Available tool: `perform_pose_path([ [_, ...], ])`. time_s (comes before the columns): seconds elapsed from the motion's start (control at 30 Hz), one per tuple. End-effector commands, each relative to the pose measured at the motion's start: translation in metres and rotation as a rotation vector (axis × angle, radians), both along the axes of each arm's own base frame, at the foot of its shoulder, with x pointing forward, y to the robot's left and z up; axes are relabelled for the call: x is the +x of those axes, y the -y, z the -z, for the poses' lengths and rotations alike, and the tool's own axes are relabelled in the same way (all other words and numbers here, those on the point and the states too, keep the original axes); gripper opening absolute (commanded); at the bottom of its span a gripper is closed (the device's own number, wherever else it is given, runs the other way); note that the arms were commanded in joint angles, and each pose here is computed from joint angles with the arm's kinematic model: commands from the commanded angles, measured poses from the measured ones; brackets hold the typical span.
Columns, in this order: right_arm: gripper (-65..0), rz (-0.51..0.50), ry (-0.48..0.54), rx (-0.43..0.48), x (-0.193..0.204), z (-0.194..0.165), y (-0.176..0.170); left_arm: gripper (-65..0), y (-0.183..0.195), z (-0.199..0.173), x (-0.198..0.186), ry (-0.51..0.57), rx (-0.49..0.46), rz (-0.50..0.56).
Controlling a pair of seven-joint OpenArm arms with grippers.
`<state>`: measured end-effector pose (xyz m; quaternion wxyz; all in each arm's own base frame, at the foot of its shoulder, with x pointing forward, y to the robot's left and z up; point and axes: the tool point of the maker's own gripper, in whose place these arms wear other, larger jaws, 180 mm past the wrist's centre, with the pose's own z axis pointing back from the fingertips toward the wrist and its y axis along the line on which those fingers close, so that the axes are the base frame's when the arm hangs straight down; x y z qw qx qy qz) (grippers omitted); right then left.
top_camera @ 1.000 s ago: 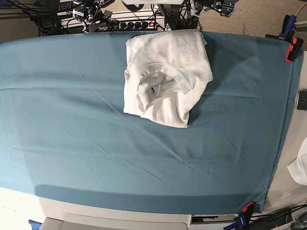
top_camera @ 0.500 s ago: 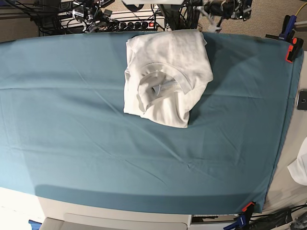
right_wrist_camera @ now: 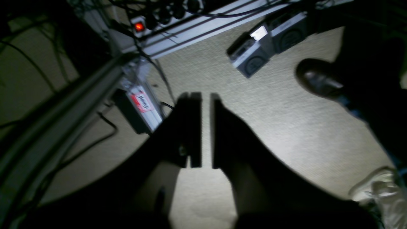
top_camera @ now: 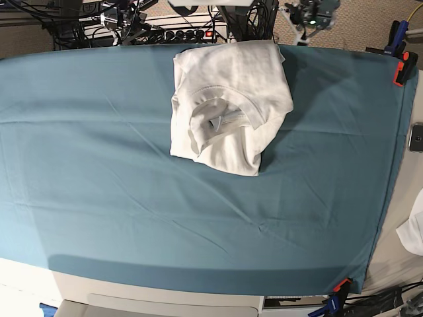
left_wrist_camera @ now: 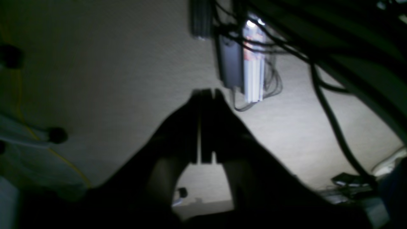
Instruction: Fold the T-shirt properly
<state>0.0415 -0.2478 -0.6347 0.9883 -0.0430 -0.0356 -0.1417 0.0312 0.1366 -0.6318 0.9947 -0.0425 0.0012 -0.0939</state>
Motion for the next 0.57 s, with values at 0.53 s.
perform_pose_path([
  [0.53, -64.8, -0.151, -0.050, -0.070, -0.003, -0.003, 0.017, -65.0, 0.057, -0.004, 0.013, 0.071, -0.067, 0.026],
])
